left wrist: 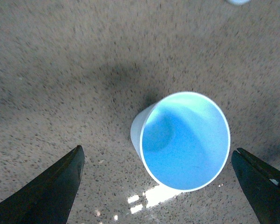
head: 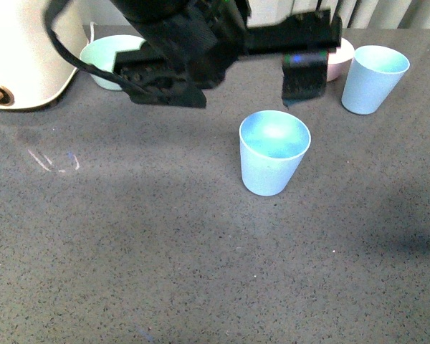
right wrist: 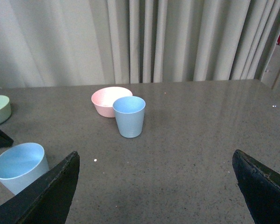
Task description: Stack blue cups with both arms
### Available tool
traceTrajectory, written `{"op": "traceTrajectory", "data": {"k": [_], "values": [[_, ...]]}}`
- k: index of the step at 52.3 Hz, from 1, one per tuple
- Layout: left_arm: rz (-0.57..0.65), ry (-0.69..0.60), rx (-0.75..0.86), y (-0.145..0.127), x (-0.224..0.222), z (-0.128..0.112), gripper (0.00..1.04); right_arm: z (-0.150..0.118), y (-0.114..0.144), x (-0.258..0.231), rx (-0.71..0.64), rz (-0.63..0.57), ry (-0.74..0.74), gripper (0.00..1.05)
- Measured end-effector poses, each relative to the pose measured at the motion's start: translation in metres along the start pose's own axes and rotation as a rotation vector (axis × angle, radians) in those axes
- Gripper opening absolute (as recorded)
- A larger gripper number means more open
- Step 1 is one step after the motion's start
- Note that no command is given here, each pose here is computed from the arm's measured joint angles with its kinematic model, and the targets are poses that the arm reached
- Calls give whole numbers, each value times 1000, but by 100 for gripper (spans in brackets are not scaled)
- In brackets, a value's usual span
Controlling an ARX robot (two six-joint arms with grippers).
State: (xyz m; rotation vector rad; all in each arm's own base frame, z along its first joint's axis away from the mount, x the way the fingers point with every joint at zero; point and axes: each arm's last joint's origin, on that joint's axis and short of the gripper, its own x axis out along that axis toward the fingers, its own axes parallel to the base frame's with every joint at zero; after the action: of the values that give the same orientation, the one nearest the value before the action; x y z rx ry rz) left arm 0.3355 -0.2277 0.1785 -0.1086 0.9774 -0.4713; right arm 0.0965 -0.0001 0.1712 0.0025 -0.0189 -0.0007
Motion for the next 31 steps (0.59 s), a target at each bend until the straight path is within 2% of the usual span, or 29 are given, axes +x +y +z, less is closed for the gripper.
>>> {"op": "traceTrajectory", "data": {"k": [13, 20, 29, 31], "values": [[-22, -213, -34, 28, -56, 4, 96, 0, 0, 0, 0, 0, 0, 96], [-22, -384, -82, 66, -101, -5, 96, 0, 0, 0, 0, 0, 0, 96], [33, -509, -96, 95, -128, -8, 96, 0, 0, 0, 0, 0, 0, 96], [85, -570, -77, 100, -132, -9, 94, 0, 0, 0, 0, 0, 0, 96]]}}
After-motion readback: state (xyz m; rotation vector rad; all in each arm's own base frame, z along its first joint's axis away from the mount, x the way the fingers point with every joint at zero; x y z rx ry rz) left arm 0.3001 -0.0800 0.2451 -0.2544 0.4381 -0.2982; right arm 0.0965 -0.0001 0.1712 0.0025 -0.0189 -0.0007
